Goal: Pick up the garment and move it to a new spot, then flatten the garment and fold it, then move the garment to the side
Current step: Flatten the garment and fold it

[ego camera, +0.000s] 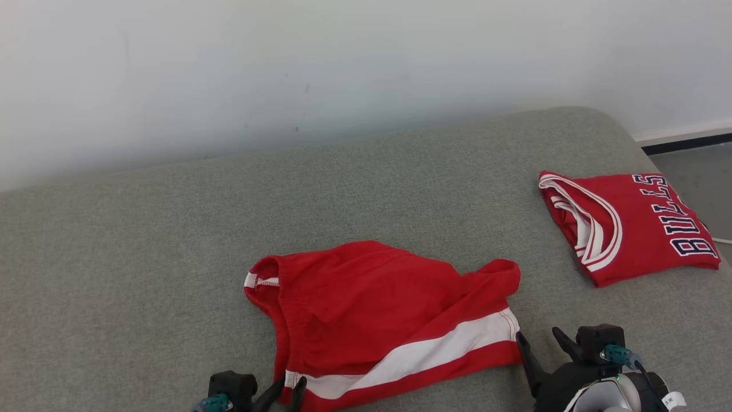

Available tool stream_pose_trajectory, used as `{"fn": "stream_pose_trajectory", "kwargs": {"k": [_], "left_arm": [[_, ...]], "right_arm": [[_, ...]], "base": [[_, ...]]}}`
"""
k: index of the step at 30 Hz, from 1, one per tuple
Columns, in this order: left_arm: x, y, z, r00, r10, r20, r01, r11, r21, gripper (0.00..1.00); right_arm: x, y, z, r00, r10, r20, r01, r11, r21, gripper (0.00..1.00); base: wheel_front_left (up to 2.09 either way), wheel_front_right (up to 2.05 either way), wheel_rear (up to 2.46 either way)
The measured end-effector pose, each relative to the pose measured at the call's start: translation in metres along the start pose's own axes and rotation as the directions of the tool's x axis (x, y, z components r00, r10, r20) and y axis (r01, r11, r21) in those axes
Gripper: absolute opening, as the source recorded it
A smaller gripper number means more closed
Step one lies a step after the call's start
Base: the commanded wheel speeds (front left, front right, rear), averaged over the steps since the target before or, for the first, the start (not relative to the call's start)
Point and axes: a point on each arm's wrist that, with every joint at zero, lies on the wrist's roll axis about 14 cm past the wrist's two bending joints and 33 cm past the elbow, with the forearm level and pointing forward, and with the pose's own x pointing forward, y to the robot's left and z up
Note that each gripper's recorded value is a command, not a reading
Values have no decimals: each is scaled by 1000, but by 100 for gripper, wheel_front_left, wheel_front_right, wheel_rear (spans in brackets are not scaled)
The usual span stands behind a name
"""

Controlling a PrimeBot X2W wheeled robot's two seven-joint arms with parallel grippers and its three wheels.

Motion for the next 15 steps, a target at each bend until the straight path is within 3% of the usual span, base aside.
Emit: {"fn": "stream_pose_trajectory", "kwargs": {"k": [1,2,3,15], "left_arm": [[1,0,0,1000,0,-3,0,1000,0,39],[2,0,-1,1000,-2,-5,2,1000,2,12],[3,0,-1,1000,-2,-4,3,1000,2,0],[9,13,-1,1000,28,-4,-28,1000,-7,0]], "right_arm": [[0,0,-2,1000,0,-6,0,1000,2,100],[1,0,-2,1000,-1,-10,1,1000,4,100],[2,-1,-3,1000,-3,-15,3,1000,5,100],[22,10,-13,991,31,-132,-15,993,120,100]], "base": [[0,0,0],[0,0,0],[0,0,0],[0,0,0]]}}
